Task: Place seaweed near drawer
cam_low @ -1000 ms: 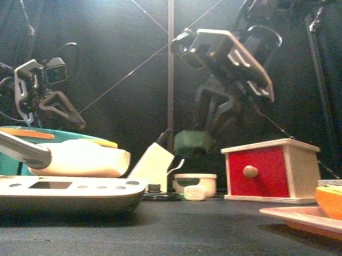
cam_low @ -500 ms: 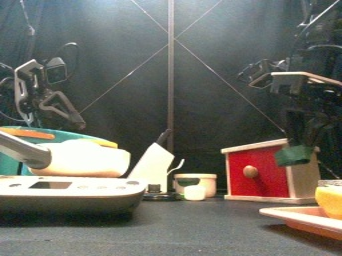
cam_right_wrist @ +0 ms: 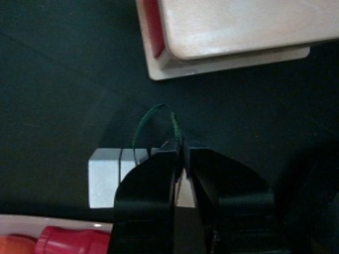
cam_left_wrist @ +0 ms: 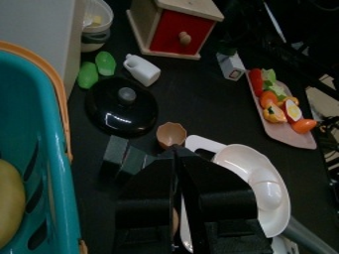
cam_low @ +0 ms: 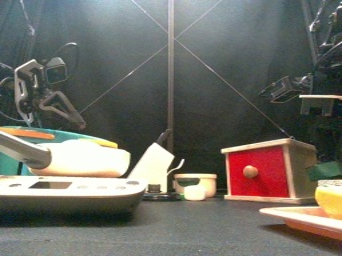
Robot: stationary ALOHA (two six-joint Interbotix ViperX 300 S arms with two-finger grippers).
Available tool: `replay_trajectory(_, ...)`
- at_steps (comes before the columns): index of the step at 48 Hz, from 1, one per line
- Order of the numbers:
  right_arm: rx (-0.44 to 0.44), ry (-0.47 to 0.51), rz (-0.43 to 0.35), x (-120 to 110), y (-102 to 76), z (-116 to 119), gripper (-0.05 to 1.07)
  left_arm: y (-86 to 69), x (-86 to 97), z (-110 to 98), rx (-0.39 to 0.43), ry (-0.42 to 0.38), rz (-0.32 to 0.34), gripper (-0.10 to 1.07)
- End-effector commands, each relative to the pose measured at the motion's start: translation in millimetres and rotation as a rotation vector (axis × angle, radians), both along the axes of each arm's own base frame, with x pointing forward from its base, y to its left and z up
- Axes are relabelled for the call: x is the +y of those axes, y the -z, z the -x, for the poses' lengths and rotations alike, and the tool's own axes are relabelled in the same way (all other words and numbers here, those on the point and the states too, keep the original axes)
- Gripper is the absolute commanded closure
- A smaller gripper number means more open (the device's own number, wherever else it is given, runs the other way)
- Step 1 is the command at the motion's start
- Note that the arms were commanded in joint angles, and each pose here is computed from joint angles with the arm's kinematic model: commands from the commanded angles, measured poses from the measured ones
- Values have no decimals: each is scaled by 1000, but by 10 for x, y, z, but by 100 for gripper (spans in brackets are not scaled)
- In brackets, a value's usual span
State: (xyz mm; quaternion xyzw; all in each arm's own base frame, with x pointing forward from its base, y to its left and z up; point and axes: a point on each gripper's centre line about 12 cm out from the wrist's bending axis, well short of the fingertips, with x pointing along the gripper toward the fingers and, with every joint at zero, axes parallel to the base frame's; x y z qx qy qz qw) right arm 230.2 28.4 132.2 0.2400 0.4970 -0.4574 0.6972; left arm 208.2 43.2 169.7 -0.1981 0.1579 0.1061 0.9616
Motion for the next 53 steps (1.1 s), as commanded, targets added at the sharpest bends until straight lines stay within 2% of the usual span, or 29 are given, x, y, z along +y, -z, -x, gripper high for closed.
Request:
replay_trajectory(1, -12, 25, 9, -47, -87, 12, 32, -37, 3, -27, -12, 2, -3, 55)
replay_trajectory(10, 29, 54, 44, -90, -123, 61, 13, -37, 7, -26, -12, 0, -3, 55)
replay_trajectory(16, 43, 73, 67, -116, -186, 80, 6, -37, 7, -26, -12, 0, -3, 55)
replay_trajectory(40, 6, 61, 81, -124, -287, 26, 6, -37, 3, -27, -12, 2, -3, 55)
replay_trajectory(53, -34, 27, 43, -81, -279, -40, 6, -37, 3, -27, -12, 2, -3, 55)
